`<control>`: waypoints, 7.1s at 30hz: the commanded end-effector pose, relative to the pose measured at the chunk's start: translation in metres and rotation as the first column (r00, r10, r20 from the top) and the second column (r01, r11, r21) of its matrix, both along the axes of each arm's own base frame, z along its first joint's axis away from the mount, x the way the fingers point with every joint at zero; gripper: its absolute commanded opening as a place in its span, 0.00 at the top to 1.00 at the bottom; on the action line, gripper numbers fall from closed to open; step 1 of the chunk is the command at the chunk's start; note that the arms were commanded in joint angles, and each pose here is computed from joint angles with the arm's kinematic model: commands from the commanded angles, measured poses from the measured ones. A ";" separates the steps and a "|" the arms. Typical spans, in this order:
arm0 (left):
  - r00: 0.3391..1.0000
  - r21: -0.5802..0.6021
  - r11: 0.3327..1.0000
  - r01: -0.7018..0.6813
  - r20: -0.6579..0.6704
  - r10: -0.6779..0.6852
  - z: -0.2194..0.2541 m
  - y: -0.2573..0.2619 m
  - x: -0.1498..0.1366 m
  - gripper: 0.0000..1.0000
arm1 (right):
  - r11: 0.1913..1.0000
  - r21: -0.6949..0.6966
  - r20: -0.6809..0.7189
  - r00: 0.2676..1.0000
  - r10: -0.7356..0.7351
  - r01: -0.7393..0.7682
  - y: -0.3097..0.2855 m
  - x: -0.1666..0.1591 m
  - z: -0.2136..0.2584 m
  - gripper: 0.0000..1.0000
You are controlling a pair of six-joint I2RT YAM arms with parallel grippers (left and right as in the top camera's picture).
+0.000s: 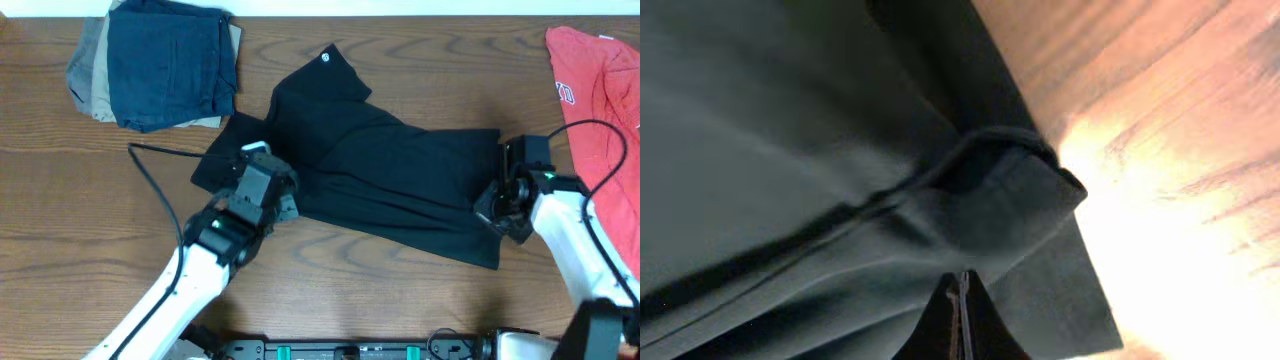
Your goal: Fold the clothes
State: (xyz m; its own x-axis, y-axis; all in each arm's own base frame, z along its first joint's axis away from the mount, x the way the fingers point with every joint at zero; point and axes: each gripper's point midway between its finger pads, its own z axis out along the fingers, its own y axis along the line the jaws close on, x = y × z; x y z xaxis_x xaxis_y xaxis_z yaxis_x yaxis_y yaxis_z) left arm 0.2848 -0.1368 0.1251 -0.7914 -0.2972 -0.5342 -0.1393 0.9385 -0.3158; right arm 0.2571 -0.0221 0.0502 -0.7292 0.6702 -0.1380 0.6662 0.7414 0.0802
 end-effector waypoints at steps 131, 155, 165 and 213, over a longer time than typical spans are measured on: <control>0.806 0.124 0.884 0.451 -0.481 -0.344 -0.140 0.010 0.149 0.94 | 0.851 0.236 0.019 0.878 0.478 -0.468 0.072 0.016 -0.006 0.04; 0.835 0.219 0.903 0.369 -0.506 -0.218 -0.151 0.028 0.145 0.94 | 0.901 -0.273 0.306 0.857 0.414 -0.338 -0.064 0.176 0.103 0.01; 0.832 0.218 0.903 0.370 -0.510 -0.218 -0.159 0.029 0.141 0.93 | 0.879 -0.162 0.261 0.840 0.476 -0.448 -0.064 0.222 0.027 0.01; 0.907 0.198 0.940 0.277 -0.376 -0.188 -0.059 0.026 0.140 0.94 | 0.951 -0.135 0.077 0.954 0.291 -0.280 -0.055 0.198 -0.004 0.99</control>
State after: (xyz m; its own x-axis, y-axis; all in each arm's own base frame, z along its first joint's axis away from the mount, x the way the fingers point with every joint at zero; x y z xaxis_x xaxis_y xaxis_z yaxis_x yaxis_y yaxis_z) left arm 0.4201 -0.1132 0.0239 -0.9858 0.0497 -0.1604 0.0546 0.9982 -0.0264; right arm 0.4460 -0.0631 0.0047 -0.9206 0.3390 -0.1938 0.3426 0.9393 0.0160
